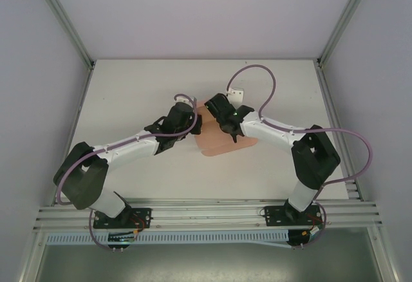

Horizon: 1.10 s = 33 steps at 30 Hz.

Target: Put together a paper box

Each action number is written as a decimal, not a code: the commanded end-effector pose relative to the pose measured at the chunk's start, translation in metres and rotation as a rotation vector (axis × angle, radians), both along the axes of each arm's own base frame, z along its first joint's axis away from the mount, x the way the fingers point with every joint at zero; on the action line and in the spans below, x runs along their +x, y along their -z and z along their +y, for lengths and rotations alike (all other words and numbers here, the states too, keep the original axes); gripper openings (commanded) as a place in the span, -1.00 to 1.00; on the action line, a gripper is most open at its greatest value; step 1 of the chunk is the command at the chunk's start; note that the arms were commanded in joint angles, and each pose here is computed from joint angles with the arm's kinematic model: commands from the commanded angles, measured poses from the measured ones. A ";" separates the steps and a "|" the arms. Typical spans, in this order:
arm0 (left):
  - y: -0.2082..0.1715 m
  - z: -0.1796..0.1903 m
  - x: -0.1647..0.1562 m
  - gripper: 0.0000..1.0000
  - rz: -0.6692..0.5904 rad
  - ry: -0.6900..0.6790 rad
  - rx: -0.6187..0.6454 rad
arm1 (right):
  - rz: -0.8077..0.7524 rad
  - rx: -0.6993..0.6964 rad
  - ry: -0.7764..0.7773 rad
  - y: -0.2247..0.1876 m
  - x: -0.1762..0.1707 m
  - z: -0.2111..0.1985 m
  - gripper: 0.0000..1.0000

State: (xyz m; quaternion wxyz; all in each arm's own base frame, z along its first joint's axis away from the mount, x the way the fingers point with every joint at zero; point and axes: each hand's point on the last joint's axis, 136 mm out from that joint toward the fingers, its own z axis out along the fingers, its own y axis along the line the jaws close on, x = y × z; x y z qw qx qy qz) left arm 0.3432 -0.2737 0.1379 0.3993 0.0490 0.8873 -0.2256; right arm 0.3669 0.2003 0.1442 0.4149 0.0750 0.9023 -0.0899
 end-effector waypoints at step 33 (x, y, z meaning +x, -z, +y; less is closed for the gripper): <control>-0.003 0.013 -0.012 -1.00 0.034 0.026 0.027 | -0.081 0.318 -0.714 -0.028 -0.024 0.047 0.24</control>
